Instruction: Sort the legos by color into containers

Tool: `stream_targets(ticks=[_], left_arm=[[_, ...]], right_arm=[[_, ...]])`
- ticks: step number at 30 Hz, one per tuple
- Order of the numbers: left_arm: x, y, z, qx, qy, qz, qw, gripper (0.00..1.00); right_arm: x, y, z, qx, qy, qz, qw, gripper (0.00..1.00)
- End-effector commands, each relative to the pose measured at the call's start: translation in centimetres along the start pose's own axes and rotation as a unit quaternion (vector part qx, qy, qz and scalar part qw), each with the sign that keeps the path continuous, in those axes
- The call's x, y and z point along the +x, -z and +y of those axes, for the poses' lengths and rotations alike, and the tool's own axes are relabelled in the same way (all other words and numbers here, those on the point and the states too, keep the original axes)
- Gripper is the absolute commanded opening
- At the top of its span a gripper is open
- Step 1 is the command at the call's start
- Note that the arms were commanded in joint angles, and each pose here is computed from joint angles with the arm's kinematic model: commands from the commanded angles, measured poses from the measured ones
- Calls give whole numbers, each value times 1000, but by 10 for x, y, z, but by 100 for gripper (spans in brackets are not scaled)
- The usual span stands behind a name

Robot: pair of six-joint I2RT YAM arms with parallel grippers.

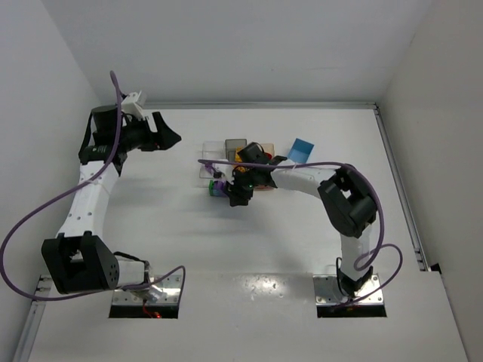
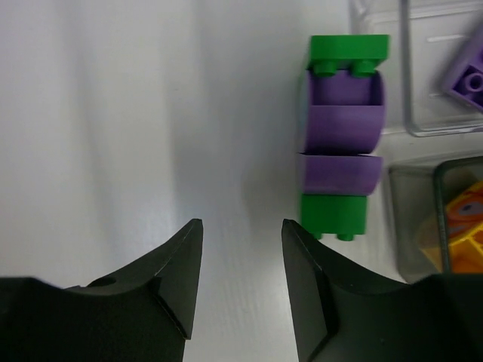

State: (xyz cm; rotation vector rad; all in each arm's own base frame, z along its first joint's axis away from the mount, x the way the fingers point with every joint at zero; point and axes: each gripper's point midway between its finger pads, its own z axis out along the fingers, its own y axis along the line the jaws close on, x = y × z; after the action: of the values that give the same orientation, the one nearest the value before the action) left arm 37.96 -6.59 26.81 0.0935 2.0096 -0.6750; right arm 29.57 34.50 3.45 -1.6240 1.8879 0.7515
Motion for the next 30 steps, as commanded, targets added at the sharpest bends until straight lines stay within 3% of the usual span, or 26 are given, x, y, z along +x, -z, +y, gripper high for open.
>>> stream_targets(ticks=[1,13,30], left_arm=[[-7,6,4,-5,-27,-16,999,86],[5,-15,19,7,-3,14,1000,85],[16,-21,22,14,15,27,999,84]], right_arm=[[-19,3,-31,47,41,-6,998,46],[3,-4,-45,68,51,43,995,47],[-18,-15,-54,86,52,17,995,59]])
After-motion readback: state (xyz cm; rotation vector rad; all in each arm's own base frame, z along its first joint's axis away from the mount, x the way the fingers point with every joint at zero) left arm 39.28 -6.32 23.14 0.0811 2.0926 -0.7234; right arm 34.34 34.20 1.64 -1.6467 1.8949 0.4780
